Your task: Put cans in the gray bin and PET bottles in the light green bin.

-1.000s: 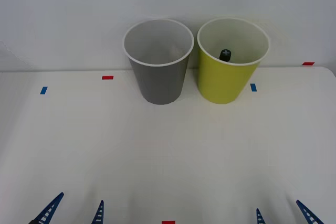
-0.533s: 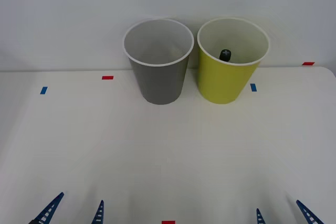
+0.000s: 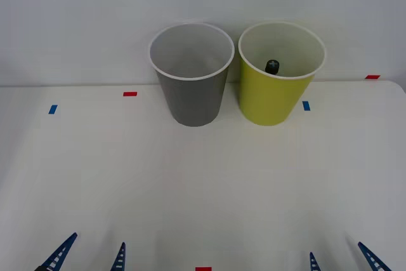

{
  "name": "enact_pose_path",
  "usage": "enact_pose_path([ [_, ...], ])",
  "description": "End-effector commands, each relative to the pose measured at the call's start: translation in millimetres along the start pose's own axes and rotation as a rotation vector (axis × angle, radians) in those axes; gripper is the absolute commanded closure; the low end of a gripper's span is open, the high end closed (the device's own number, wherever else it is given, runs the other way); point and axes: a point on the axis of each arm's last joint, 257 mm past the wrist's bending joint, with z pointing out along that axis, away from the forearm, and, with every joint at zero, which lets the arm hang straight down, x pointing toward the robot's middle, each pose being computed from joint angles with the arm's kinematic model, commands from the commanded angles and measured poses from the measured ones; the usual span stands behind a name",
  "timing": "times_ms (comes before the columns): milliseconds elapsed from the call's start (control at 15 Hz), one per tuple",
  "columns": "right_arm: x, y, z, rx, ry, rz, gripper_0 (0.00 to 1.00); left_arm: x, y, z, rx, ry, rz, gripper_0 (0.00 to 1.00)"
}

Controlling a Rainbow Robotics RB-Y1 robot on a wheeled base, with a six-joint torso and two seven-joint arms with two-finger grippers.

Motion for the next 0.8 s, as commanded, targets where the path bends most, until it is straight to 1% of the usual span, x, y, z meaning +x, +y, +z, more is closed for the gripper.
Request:
enact_pose_path([
  [67, 0.0, 0.0, 0.0, 0.000, 0.000, 0.000, 0.05, 0.0, 0.0, 0.0, 0.000, 0.000, 0.000, 0.00],
  [800, 0.0, 0.0, 0.0, 0.000, 0.000, 0.000, 0.05, 0.0, 0.0, 0.0, 0.000, 0.000, 0.000, 0.00],
])
